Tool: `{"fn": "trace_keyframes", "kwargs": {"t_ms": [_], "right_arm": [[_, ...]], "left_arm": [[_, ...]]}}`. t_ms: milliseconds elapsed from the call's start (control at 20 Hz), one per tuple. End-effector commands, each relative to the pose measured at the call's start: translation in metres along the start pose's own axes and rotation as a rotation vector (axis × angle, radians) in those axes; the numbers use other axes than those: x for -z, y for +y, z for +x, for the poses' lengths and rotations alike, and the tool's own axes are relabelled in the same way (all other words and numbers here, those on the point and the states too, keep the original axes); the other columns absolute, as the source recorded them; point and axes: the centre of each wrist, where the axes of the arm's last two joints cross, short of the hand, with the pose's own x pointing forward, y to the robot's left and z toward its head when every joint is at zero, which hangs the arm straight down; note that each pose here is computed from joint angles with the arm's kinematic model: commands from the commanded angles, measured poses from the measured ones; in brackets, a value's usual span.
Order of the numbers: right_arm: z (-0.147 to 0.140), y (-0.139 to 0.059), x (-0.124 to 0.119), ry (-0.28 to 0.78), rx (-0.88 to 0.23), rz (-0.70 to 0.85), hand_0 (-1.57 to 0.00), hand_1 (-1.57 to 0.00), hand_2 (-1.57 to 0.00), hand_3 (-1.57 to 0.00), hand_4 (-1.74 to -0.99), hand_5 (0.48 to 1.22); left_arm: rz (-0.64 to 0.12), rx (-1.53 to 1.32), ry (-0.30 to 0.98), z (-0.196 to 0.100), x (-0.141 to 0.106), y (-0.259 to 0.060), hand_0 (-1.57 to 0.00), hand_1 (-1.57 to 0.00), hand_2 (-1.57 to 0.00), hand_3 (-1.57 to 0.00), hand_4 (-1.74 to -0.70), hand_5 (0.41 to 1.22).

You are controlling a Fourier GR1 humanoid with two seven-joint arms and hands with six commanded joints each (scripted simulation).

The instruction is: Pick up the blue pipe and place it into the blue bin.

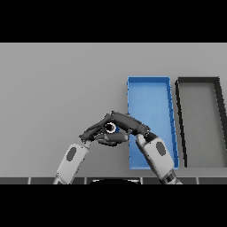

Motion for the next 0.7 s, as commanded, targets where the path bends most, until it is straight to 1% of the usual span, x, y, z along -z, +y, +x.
{"fn": "trace_keyframes", "kwargs": {"t_ms": [0, 150, 250, 300, 350, 400, 500, 550, 650], "right_arm": [[0.000, 0.001, 0.001, 0.002, 0.001, -0.006, -1.57, -1.57, -1.57, -1.57, -1.498, 1.220], [0.012, -0.003, 0.001, -0.040, 0.043, -0.022, -1.57, -1.57, -1.57, -1.57, -1.496, 1.221], [0.024, -0.011, 0.002, -0.040, 0.078, -0.022, -1.57, -1.57, -1.57, -1.57, -1.495, 1.221], [0.032, -0.014, 0.001, -0.061, 0.109, -0.025, -1.57, -1.57, -1.57, -1.57, -1.494, 1.221], [0.037, -0.019, 0.000, -0.072, 0.136, -0.039, -1.57, -1.57, -1.57, -1.57, -1.494, 1.221], [0.048, -0.028, 0.005, -0.068, 0.145, -0.056, -1.57, -1.57, -1.57, -1.57, -1.494, 1.221], [0.072, -0.046, 0.010, -0.120, 0.162, -0.073, -1.57, -1.57, -1.57, -1.57, -1.496, 1.221], [0.078, -0.058, 0.009, -0.131, 0.168, -0.085, -1.57, -1.57, -1.57, -1.57, -1.496, 1.221], [0.097, -0.075, 0.011, -0.185, 0.175, -0.155, -1.57, -1.57, -1.57, -1.57, -1.497, 1.221]], "left_arm": [[0.000, 0.001, 0.004, -0.002, -0.001, -0.001, -0.04, -0.04, -0.04, -0.03, -0.97, 0.557], [0.009, -0.002, 0.019, -0.001, 0.002, -0.004, -0.02, -0.02, -0.02, -0.01, -0.97, 0.519], [0.013, -0.002, 0.036, 0.000, 0.001, -0.006, -0.01, -0.01, -0.01, -0.01, -0.97, 0.501], [0.018, 0.007, 0.052, -0.002, -0.001, 0.000, -0.01, -0.01, -0.01, -0.01, -0.97, 0.493], [0.010, 0.003, 0.054, -0.003, -0.001, -0.001, -0.01, -0.01, -0.01, -0.01, -0.97, 0.489], [0.014, 0.008, 0.048, -0.002, 0.001, 0.000, -0.01, -0.01, -0.01, 0.00, -0.97, 0.485], [0.011, 0.012, 0.053, 0.000, 0.001, 0.001, 0.00, 0.00, 0.00, 0.00, -0.96, 0.475], [0.009, 0.010, 0.048, -0.001, 0.000, -0.001, 0.00, 0.00, 0.00, 0.00, -0.96, 0.475], [0.010, 0.010, 0.038, -0.004, -0.006, -0.002, 0.00, 0.00, 0.00, 0.00, -0.95, 0.473]]}}
